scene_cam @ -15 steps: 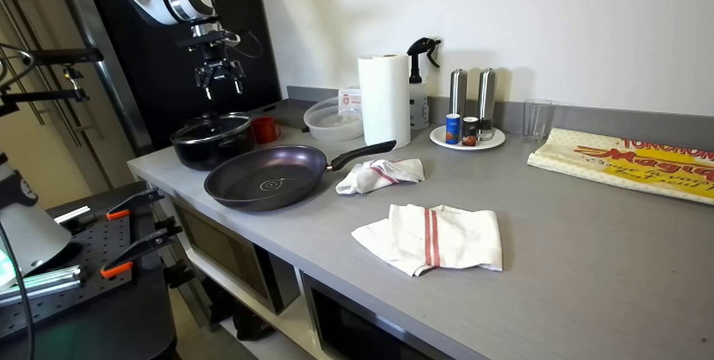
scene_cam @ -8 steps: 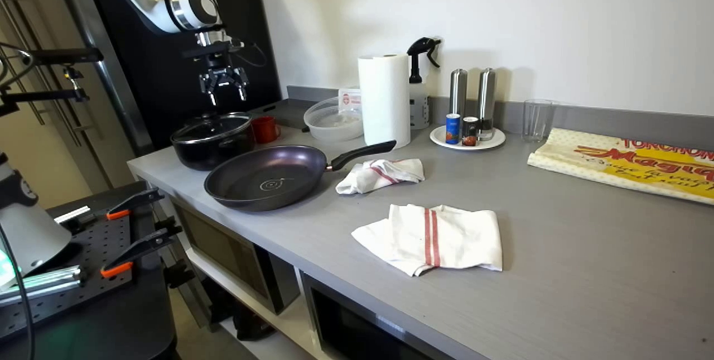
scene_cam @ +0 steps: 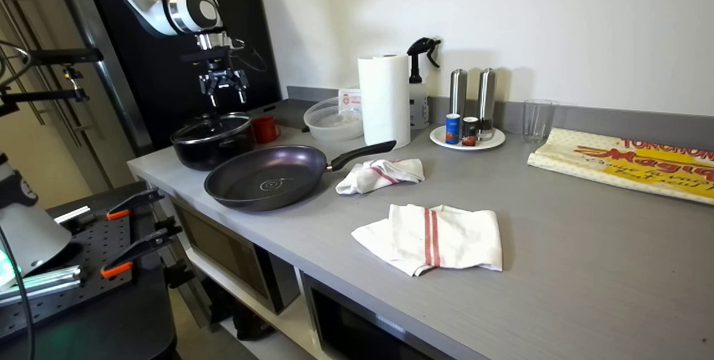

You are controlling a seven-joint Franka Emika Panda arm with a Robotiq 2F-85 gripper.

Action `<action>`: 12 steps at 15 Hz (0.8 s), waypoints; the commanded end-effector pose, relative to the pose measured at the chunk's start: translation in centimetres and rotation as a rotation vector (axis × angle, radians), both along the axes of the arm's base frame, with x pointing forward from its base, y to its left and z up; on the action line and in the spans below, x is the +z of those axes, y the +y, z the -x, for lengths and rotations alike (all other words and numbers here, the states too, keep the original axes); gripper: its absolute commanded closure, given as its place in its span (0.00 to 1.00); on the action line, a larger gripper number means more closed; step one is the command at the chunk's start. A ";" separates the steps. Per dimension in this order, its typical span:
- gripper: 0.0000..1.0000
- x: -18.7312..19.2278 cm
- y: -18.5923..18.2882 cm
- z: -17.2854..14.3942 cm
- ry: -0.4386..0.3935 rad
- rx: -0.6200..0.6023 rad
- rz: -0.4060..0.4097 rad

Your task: Put the lid on the black pot

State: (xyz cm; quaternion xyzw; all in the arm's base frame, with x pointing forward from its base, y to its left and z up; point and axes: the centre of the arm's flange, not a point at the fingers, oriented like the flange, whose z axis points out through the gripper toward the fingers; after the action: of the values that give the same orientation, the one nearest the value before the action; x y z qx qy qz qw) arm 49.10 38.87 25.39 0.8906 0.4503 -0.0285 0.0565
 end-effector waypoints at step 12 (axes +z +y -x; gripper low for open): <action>0.00 0.6 -5.1 -2.1 -0.058 -0.133 -0.092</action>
State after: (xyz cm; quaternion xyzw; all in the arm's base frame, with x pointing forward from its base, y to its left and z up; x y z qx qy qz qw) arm 50.99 34.48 26.49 0.9120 0.4082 0.0012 0.0397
